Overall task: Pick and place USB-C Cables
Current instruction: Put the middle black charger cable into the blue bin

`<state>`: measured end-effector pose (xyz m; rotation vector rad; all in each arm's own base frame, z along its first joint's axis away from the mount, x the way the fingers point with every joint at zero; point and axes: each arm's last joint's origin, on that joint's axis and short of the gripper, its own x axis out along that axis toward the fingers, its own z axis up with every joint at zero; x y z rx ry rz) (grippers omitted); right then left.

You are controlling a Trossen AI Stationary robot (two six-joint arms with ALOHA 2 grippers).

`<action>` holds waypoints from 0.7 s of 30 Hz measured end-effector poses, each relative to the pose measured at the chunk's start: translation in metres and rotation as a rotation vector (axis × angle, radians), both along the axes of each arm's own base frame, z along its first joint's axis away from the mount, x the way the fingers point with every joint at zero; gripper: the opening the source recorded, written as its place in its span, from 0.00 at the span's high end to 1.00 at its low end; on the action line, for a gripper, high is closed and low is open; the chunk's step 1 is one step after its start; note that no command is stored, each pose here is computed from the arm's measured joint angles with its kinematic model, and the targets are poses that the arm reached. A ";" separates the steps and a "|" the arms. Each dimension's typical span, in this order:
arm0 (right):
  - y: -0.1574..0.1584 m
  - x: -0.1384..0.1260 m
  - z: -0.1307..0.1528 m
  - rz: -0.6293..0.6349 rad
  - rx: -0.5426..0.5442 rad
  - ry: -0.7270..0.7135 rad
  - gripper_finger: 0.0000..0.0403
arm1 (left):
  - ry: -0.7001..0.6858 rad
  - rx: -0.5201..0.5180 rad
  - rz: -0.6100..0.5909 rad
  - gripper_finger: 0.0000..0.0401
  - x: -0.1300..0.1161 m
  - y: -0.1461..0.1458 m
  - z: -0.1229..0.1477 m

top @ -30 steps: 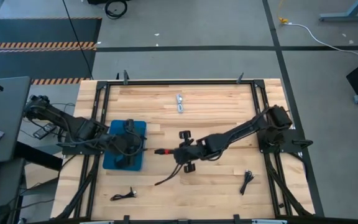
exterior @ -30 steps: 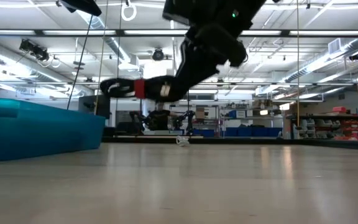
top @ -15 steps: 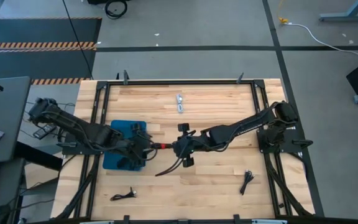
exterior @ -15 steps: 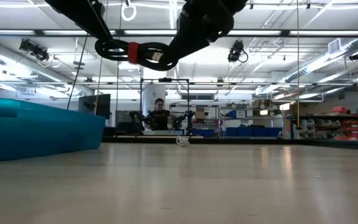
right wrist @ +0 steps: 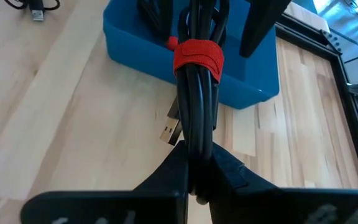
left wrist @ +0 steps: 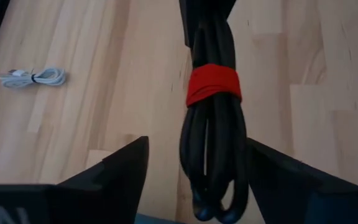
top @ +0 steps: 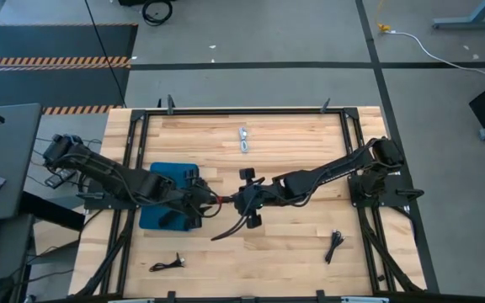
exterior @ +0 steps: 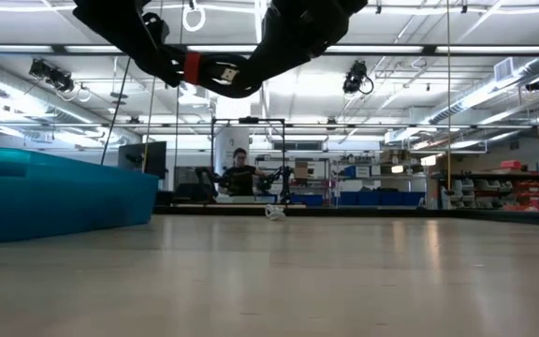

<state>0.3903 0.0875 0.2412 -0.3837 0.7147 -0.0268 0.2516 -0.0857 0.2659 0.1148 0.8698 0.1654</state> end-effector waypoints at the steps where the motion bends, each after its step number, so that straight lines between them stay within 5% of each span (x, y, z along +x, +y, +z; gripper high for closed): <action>1: 0.000 0.000 0.000 0.000 0.000 0.003 0.92 | -0.004 -0.003 0.001 0.39 0.000 0.000 0.000; 11: -0.003 0.000 -0.001 -0.019 0.010 0.008 0.74 | -0.008 -0.027 0.019 0.88 0.000 -0.001 0.000; 16: -0.003 0.000 -0.001 -0.020 0.009 0.012 0.72 | 0.005 -0.036 0.062 0.88 -0.002 0.001 -0.001; 21: -0.004 -0.005 -0.006 -0.030 0.011 0.081 0.72 | 0.189 -0.010 0.198 0.89 -0.019 0.012 -0.011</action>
